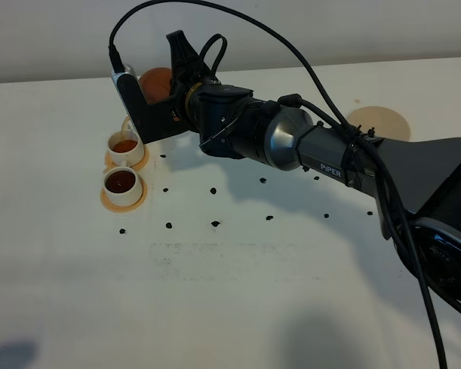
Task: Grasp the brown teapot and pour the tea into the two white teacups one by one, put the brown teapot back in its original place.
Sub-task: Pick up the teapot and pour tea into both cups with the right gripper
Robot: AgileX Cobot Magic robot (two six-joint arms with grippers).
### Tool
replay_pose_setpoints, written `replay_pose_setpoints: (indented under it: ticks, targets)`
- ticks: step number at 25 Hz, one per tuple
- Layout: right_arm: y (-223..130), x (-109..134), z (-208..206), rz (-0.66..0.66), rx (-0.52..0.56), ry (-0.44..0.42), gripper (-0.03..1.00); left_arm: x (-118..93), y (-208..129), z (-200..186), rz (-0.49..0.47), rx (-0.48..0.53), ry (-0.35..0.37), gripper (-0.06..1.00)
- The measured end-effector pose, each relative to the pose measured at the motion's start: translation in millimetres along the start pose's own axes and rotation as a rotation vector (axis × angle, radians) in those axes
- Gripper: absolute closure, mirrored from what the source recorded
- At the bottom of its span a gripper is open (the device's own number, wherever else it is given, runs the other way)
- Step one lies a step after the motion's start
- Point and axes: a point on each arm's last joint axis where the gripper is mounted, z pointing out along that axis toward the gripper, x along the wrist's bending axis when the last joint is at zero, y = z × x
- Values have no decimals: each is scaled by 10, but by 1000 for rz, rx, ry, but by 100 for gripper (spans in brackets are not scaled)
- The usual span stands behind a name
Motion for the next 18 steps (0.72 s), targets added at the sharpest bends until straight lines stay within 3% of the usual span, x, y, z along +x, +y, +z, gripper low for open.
replay_pose_setpoints:
  ticks: [18]
  targets:
    - [14,-13,0,-17,-15,-14,88,0,0,0,0,0,0,63]
